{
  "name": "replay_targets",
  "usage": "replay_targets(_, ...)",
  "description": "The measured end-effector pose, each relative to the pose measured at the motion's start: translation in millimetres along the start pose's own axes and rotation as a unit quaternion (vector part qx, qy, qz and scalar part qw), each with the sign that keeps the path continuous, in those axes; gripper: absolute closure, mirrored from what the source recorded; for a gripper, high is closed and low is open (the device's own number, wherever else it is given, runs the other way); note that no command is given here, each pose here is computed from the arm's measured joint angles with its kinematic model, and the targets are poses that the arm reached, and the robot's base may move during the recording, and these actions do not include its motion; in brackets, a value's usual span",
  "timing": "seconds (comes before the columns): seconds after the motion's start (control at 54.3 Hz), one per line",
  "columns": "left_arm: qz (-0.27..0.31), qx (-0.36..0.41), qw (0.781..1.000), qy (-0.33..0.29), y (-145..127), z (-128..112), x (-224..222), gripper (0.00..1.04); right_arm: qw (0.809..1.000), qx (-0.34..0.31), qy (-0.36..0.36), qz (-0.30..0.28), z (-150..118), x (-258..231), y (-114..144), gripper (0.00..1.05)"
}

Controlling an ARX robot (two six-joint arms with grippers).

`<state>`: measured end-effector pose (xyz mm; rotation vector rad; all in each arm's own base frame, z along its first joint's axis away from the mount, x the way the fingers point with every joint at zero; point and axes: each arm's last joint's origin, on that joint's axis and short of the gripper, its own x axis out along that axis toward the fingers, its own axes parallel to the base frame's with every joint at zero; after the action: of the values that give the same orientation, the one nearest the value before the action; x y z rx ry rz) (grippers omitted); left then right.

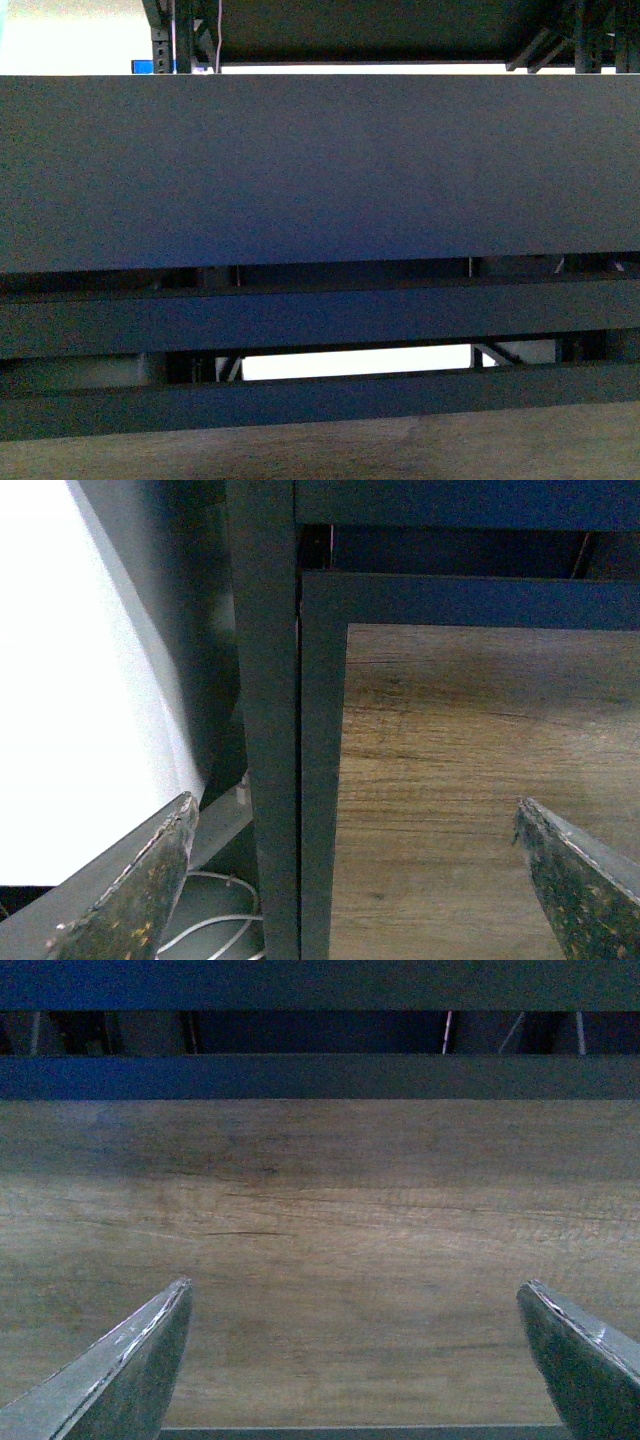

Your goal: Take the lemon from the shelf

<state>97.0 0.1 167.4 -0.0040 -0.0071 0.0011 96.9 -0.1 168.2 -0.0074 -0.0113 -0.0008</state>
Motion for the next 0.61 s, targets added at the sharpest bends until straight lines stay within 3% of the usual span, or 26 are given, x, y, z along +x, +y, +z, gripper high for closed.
replay_targets(0.608, 0.0, 0.0, 1.0, 0.0, 0.0, 0.1, 0.0, 0.08, 1.0, 0.0, 0.0, 0.001, 0.0, 0.0, 0.0, 0.07)
